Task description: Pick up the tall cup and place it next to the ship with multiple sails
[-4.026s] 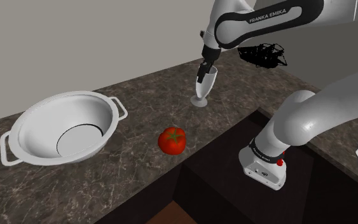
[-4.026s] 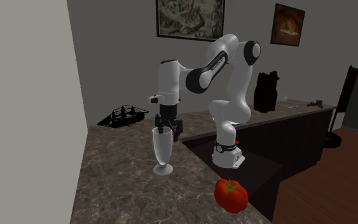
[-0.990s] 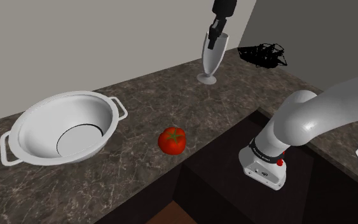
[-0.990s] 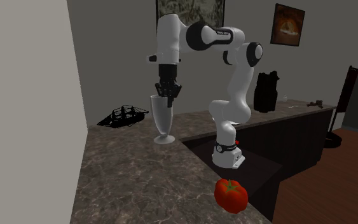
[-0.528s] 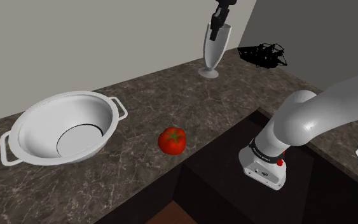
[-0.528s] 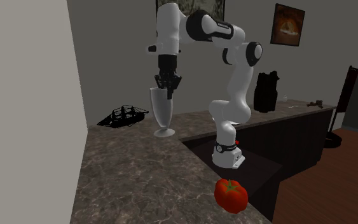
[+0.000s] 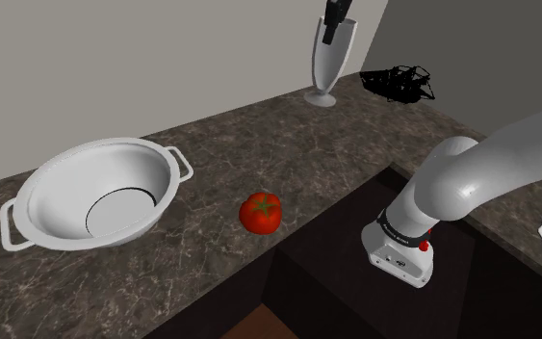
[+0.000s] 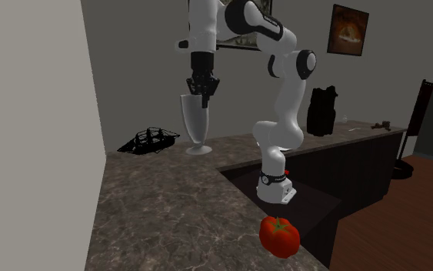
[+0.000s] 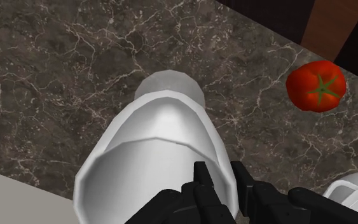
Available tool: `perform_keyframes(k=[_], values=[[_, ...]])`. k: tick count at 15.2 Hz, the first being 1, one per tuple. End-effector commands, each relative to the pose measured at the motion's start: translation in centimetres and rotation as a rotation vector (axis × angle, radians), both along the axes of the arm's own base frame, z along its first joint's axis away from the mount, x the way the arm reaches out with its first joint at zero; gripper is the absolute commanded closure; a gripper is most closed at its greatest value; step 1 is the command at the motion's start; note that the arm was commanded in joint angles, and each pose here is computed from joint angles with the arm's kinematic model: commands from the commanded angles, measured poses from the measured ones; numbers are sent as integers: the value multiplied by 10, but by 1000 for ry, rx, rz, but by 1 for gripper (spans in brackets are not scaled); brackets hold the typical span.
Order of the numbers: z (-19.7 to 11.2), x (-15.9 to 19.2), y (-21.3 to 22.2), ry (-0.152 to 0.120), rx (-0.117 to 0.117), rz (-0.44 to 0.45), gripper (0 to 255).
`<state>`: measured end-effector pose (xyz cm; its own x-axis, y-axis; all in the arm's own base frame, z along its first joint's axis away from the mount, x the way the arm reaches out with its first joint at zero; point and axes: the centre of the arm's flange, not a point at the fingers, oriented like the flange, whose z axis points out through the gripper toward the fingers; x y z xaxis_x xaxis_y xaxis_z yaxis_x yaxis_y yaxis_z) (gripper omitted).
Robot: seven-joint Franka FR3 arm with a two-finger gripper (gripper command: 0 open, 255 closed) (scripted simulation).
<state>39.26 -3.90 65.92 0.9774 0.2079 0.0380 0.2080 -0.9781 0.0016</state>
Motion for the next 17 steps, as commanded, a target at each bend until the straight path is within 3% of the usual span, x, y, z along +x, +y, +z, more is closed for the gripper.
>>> perform_keyframes(k=[1, 8, 17], values=[[11, 0, 1, -1, 0, 0, 255], [43, 0, 1, -1, 0, 0, 255], [34, -53, -105, -1, 0, 0, 255]])
